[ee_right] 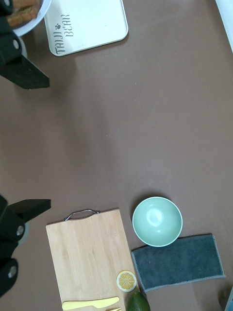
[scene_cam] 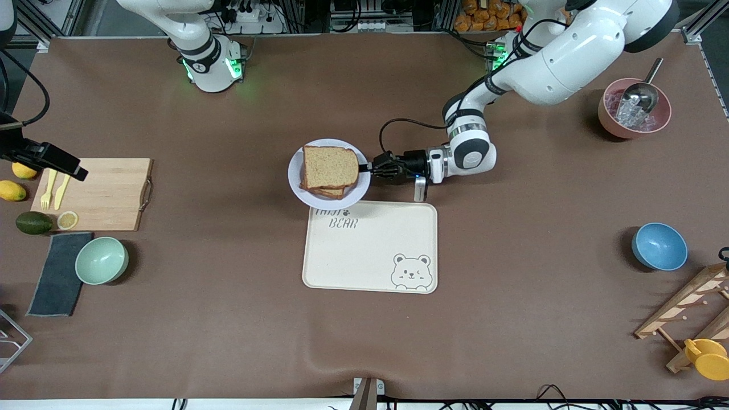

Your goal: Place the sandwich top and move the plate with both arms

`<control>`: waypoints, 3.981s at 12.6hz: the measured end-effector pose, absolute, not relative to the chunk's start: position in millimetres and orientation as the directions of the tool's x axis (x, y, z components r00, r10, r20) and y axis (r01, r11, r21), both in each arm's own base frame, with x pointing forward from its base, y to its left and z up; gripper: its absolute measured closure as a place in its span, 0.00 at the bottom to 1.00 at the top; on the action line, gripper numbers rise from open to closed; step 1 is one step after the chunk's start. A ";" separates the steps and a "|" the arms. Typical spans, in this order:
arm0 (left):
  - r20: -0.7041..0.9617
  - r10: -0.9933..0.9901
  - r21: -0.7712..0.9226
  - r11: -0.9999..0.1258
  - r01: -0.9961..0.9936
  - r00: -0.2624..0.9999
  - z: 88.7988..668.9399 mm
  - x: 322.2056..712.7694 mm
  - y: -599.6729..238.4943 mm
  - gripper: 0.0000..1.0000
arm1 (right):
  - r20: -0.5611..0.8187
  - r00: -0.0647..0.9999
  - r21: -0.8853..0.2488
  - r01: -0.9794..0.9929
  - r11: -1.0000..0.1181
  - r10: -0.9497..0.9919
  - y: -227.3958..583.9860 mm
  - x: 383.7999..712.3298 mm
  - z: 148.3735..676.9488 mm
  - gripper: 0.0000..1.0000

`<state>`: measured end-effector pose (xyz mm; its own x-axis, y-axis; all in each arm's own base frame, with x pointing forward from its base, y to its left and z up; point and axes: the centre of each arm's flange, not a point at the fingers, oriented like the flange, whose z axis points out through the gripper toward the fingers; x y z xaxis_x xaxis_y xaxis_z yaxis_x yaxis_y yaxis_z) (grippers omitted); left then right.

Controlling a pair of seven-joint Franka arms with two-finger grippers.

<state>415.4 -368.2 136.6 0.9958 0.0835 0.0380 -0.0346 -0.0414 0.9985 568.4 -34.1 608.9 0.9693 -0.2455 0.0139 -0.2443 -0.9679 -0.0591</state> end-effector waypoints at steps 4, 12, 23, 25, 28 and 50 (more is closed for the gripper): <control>0.039 0.152 0.999 -0.018 -0.037 0.988 157.4 453.4 -349.2 0.96 | 0.014 0.970 -0.059 -0.242 -0.968 -0.243 -32.9 568.5 608.9 0.00; 0.014 0.216 0.994 -0.113 0.011 0.976 159.0 538.8 -267.7 0.96 | 0.005 0.969 -0.057 -0.246 -0.968 -0.246 -34.6 567.5 608.2 0.00; -0.025 0.238 0.962 -0.258 0.088 0.971 106.2 551.5 -231.5 0.96 | -0.003 0.970 -0.049 -0.243 -0.969 -0.243 -33.5 566.6 607.0 0.00; -0.040 0.240 0.959 -0.263 0.105 0.970 95.8 548.0 -230.5 0.96 | -0.003 0.970 -0.048 -0.242 -0.969 -0.242 -33.4 566.6 607.0 0.00; -0.049 0.240 0.958 -0.264 0.114 0.970 90.2 546.5 -231.1 0.96 | -0.003 0.970 -0.048 -0.242 -0.969 -0.242 -33.3 566.6 606.9 0.00; -0.097 0.281 0.942 -0.284 0.179 0.955 119.1 563.4 -251.0 0.00 | -0.007 0.969 -0.046 -0.247 -0.968 -0.247 -34.1 567.2 604.8 0.00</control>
<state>563.4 -251.0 119.1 0.9549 0.2806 -0.0969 0.1789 -0.2835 0.9421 567.2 -34.1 604.8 0.9691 -0.2466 -0.0074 -0.2467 -0.9680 -0.0458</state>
